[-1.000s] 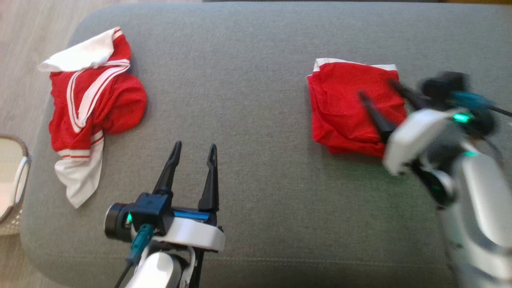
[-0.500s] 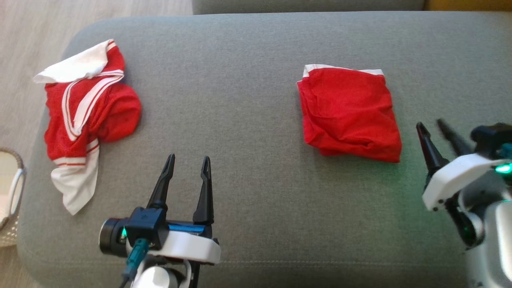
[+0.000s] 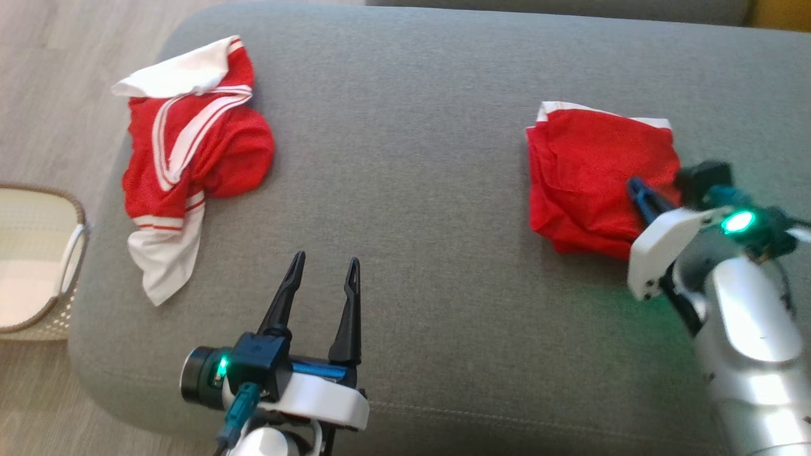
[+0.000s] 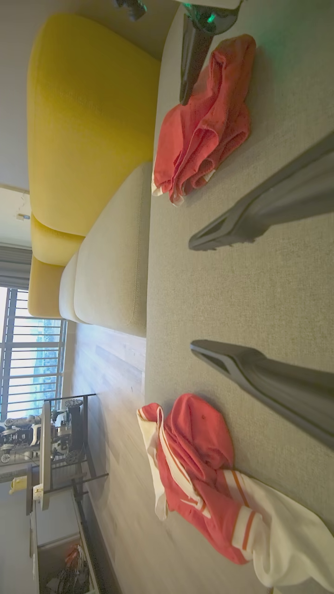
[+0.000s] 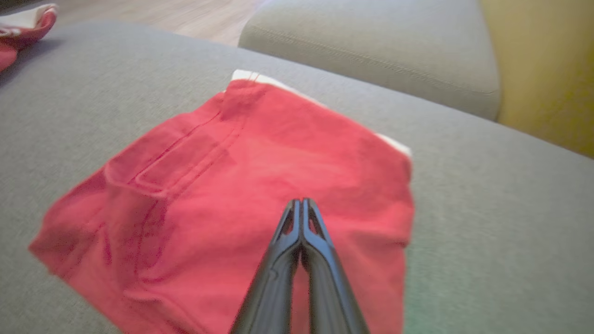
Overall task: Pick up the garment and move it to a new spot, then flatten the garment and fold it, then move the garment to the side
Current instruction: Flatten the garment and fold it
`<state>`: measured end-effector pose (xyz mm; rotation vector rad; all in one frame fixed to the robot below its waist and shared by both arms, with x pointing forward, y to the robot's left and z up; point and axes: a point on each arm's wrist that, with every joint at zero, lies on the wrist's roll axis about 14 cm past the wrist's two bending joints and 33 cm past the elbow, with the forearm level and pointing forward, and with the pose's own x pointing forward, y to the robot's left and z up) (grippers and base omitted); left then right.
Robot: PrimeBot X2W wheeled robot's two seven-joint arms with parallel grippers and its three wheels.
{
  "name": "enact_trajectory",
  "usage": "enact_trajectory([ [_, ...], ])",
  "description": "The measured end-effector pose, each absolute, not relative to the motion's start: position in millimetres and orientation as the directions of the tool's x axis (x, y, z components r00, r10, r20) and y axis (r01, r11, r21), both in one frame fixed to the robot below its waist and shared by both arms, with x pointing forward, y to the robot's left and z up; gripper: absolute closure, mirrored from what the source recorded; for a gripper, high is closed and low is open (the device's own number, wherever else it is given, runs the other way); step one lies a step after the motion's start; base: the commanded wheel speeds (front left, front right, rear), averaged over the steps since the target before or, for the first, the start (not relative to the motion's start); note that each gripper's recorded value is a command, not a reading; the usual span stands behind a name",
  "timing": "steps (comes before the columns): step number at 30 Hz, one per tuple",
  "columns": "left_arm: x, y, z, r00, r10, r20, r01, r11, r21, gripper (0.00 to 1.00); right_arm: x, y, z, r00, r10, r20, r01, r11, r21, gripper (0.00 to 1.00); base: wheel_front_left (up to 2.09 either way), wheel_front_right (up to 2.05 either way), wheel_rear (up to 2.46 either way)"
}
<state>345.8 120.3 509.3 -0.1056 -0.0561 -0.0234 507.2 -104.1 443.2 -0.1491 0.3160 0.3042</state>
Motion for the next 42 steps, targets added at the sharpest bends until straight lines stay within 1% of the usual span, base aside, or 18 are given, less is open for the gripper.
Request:
enact_trajectory([
  [3, 344.3, 124.0, 509.3, 0.998, -0.008, 0.056, 0.014, 0.995, -0.102, 0.0, 502.3, -91.1, 430.3, 0.886, 0.301, -0.353, -0.349, 0.934, -0.081, 1.0, 0.0, 0.0, 0.0],
  [5, 343.4, 126.0, 509.5, 0.998, -0.001, 0.057, 0.007, 0.995, -0.101, 0.0, 496.0, -72.3, 423.9, 0.87, 0.341, -0.357, -0.374, 0.927, -0.025, 1.0, 0.0, 0.0, 0.0],
  [9, 342.4, 125.8, 510.6, 0.998, -0.003, 0.061, 0.009, 0.995, -0.098, 0.0, 482.3, -35.9, 425.1, 0.841, 0.432, -0.325, -0.447, 0.894, 0.032, 1.0, 0.0, 0.0, 0.0],
  [14, 341.5, 121.1, 516.5, 0.996, -0.021, 0.082, 0.029, 0.995, -0.097, 0.0, 463.9, -17.4, 428.1, 0.818, 0.495, -0.294, -0.501, 0.863, 0.061, 1.0, 0.0, 0.0, 0.0],
  [20, 336.1, 116.3, 523.8, 0.994, -0.034, 0.106, 0.044, 0.994, -0.098, 0.0, 422.9, 4.1, 426.1, 0.773, 0.567, -0.286, -0.546, 0.823, 0.155, 1.0, 0.0, 0.0, 0.0],
  [21, 334.7, 116.2, 524.5, 0.994, -0.033, 0.108, 0.044, 0.994, -0.099, 0.0, 417.1, 5.7, 428.8, 0.774, 0.574, -0.267, -0.547, 0.819, 0.174, 0.86, 0.0, 0.0, 0.0],
  [22, 333.2, 117.5, 524.9, 0.994, -0.025, 0.11, 0.036, 0.994, -0.1, 0.0, 413.2, 6.0, 432.8, 0.78, 0.575, -0.246, -0.544, 0.818, 0.189, 0.6, 0.0, 0.0, 0.0],
  [23, 331.8, 119.9, 525.1, 0.994, -0.013, 0.109, 0.024, 0.994, -0.108, 0.0, 411.8, 4.5, 438.6, 0.79, 0.572, -0.22, -0.538, 0.819, 0.197, 0.0, 0.0, 0.0, 0.0],
  [24, 330.3, 123.4, 524.9, 0.994, 0.003, 0.106, 0.009, 0.993, -0.119, 0.0, 412.2, 1.4, 446.2, 0.803, 0.565, -0.19, -0.532, 0.823, 0.2, 0.0, 0.0, 0.0, 0.0],
  [25, 327.6, 128.9, 525.4, 0.994, 0.023, 0.106, -0.009, 0.992, -0.124, 0.0, 418.7, -10.7, 465.8, 0.839, 0.53, -0.12, -0.502, 0.841, 0.204, 0.0, 0.0, 0.0, 0.0],
  [26, 326.5, 131.6, 525.7, 0.994, 0.029, 0.108, -0.016, 0.992, -0.122, 0.0, 422.9, -19.5, 477.5, 0.859, 0.505, -0.08, -0.482, 0.852, 0.205, 0.0, 0.0, 0.0, 0.0],
  [29, 323.9, 139.0, 530.9, 0.991, 0.051, 0.126, -0.036, 0.993, -0.116, 0.0, 430.0, -55.0, 505.9, 0.91, 0.414, 0.016, -0.41, 0.895, 0.178, 0.0, 0.0, 0.0, 0.0],
  [32, 321.0, 141.7, 537.1, 0.988, 0.057, 0.146, -0.041, 0.993, -0.115, 0.0, 421.5, -88.8, 522.1, 0.943, 0.323, 0.083, -0.333, 0.925, 0.181, 0.0, 0.0, 0.0, 0.0],
  [37, 318.7, 140.3, 548.3, 0.982, 0.04, 0.184, -0.022, 0.995, -0.101, 0.0, 395.4, -136.6, 533.8, 0.97, 0.195, 0.145, -0.218, 0.962, 0.165, 0.0, 0.0, 0.0, 0.0],
  [42, 312.5, 131.7, 541.1, 0.986, -0.018, 0.168, 0.032, 0.996, -0.082, 0.0, 371.1, -173.5, 530.6, 0.984, 0.102, 0.145, -0.116, 0.989, 0.093, 0.0, 0.0, 0.0, 0.0],
])
